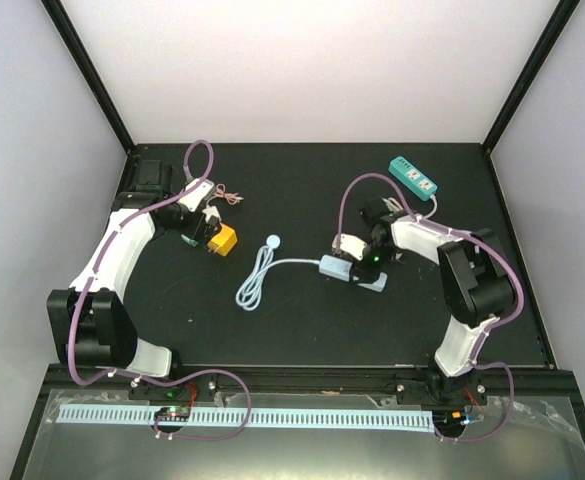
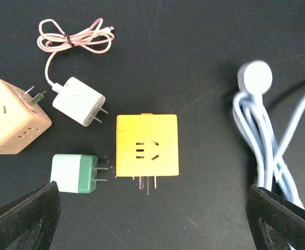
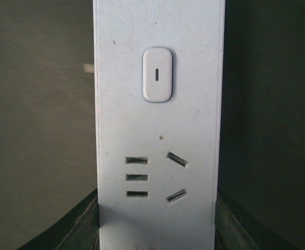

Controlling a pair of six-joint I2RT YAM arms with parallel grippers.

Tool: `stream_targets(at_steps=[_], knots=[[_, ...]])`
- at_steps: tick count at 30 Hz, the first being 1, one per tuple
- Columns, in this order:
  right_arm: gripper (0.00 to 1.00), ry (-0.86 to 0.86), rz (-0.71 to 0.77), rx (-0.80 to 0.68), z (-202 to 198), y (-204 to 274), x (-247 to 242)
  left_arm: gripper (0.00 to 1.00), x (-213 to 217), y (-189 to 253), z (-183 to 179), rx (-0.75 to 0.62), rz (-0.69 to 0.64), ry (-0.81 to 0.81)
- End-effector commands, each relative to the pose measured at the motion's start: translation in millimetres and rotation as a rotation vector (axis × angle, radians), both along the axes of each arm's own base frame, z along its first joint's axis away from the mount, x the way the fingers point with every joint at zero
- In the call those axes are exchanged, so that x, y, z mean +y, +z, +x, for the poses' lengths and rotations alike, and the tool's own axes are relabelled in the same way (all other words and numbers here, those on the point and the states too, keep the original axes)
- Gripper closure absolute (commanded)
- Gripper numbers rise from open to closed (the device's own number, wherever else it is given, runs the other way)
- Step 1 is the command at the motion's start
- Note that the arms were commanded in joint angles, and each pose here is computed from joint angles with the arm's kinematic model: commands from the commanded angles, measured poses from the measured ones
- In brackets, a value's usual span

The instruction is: Pull the plug off the socket

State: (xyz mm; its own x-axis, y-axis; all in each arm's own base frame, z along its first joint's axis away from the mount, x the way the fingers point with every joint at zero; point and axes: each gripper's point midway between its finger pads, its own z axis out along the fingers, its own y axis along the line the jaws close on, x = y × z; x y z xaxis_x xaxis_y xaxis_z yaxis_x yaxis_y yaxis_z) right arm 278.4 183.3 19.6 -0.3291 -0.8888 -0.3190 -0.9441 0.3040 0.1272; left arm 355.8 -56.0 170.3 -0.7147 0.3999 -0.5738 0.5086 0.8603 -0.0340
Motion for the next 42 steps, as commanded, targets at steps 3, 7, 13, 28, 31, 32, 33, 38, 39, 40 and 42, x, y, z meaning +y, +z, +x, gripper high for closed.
stream_targets(at_steps=[3, 7, 13, 28, 31, 32, 33, 38, 39, 40, 42], knots=[[0.91, -0.307, -0.151, 0.085, 42.1, -15.7, -71.0, 0.01, -0.1, 21.6, 7.0, -0.045, -0.024, 0.007], [0.91, -0.411, -0.176, 0.113, 50.7, -22.3, -108.7, 0.01, 1.0, 22.5, 7.4, -0.049, -0.024, 0.011], [0.89, -0.53, -0.179, 0.13, 52.1, -20.2, -153.8, 0.01, 0.0, 27.0, 7.8, -0.066, -0.037, 0.011], [0.34, -0.545, -0.126, 0.153, 14.3, 1.5, -151.6, 0.01, -2.5, 30.4, 6.5, -0.069, -0.093, 0.012], [0.22, -0.542, -0.098, 0.125, 17.9, 18.8, -148.6, 0.01, -0.8, 35.9, 4.1, -0.077, -0.104, 0.005], [0.18, -0.54, -0.09, 0.122, 18.0, 24.6, -147.6, 0.01, 0.6, 39.7, 3.2, -0.083, -0.114, 0.006], [0.15, -0.538, -0.079, 0.112, 19.2, 32.0, -146.2, 0.01, 2.1, 42.7, 2.6, -0.086, -0.129, 0.009], [0.05, -0.52, -0.01, 0.046, 30.4, 74.6, -137.8, 0.01, 12.6, 65.6, -1.2, -0.09, -0.231, 0.015], [0.01, -0.52, 0.013, 0.028, 34.3, 86.8, -136.2, 0.01, 16.4, 71.2, -1.8, -0.09, -0.243, 0.017], [0.0, -0.519, 0.035, 0.005, 39.3, 99.7, -135.5, 0.01, 20.8, 75.4, -2.8, -0.089, -0.254, 0.021], [0.0, -0.533, 0.094, -0.054, 51.7, 129.4, -137.0, 0.01, 33.9, 88.0, -3.4, -0.11, -0.27, 0.042]])
